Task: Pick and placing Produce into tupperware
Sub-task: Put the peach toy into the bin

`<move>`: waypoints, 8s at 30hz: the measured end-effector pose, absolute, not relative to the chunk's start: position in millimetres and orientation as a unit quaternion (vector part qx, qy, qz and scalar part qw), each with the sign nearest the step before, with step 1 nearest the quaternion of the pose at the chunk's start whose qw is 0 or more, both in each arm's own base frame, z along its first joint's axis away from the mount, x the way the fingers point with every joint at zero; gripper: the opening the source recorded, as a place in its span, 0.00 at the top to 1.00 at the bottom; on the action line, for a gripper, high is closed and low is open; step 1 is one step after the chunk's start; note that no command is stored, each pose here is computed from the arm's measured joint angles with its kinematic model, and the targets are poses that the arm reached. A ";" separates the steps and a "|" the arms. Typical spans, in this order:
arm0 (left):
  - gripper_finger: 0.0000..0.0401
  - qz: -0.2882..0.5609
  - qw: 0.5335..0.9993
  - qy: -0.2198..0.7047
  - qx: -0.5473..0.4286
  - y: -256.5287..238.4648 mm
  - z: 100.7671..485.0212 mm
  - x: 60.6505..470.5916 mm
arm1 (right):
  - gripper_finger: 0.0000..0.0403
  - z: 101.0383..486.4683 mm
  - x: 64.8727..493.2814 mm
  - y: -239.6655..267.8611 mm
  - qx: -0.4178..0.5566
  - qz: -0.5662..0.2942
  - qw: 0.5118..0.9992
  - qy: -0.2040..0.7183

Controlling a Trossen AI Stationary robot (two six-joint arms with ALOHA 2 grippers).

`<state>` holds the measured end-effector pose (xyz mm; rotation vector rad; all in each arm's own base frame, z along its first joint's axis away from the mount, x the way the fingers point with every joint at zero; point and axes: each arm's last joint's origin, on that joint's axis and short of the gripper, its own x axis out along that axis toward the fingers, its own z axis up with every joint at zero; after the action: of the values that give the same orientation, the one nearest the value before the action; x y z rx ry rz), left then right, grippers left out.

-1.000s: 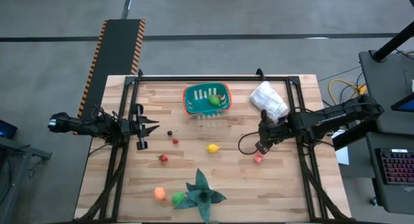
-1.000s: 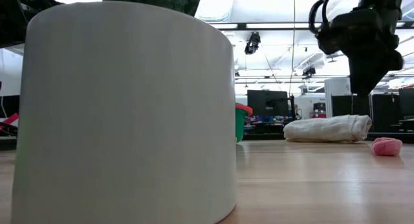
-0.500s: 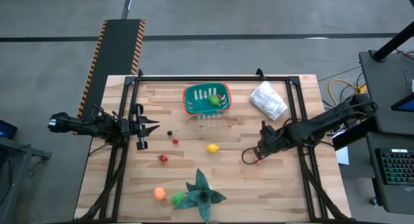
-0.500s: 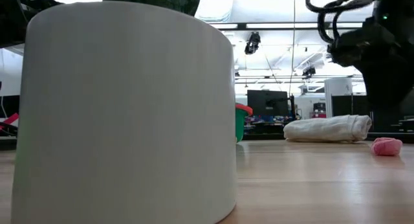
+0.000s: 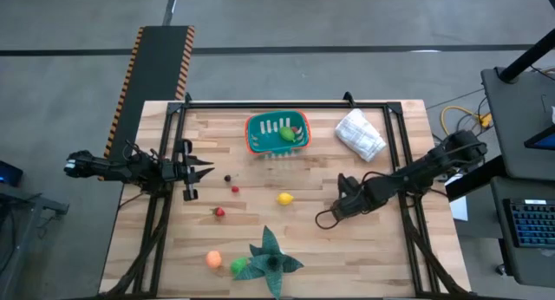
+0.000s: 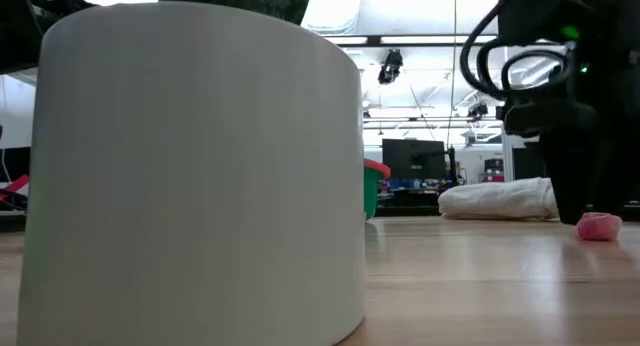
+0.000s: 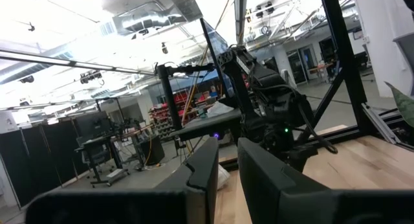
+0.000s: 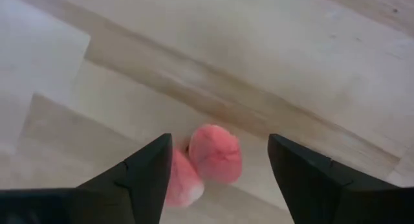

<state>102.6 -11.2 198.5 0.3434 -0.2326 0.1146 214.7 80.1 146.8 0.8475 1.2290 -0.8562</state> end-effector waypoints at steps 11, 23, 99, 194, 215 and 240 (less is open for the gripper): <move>0.89 0.057 0.977 -0.115 0.170 -11.3 198.5 102.6 | 0.43 143.3 215.9 79.7 0.380 -0.403 0.648 0.523; 0.89 0.057 0.977 -0.115 0.170 -11.2 198.5 102.6 | 0.44 143.2 214.0 83.8 0.377 -0.395 0.648 0.532; 0.89 0.057 0.977 -0.115 0.170 -11.2 198.5 102.6 | 0.84 235.2 211.7 76.3 0.214 -0.241 0.853 0.410; 0.89 0.057 0.977 -0.116 0.170 -11.2 198.7 102.5 | 0.84 394.9 254.2 47.0 -0.185 -0.535 0.813 0.137; 0.89 0.057 0.977 -0.116 0.170 -11.2 198.7 102.5 | 0.84 393.9 263.1 39.5 -0.239 -0.404 0.868 0.164; 0.89 0.057 0.977 -0.116 0.170 -11.2 198.7 102.5 | 0.84 404.3 267.8 54.1 -0.273 -0.097 0.954 0.080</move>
<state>102.5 -11.2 198.7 0.3436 -0.2333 0.1149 267.8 54.1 404.3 -0.5554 0.1618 -0.1980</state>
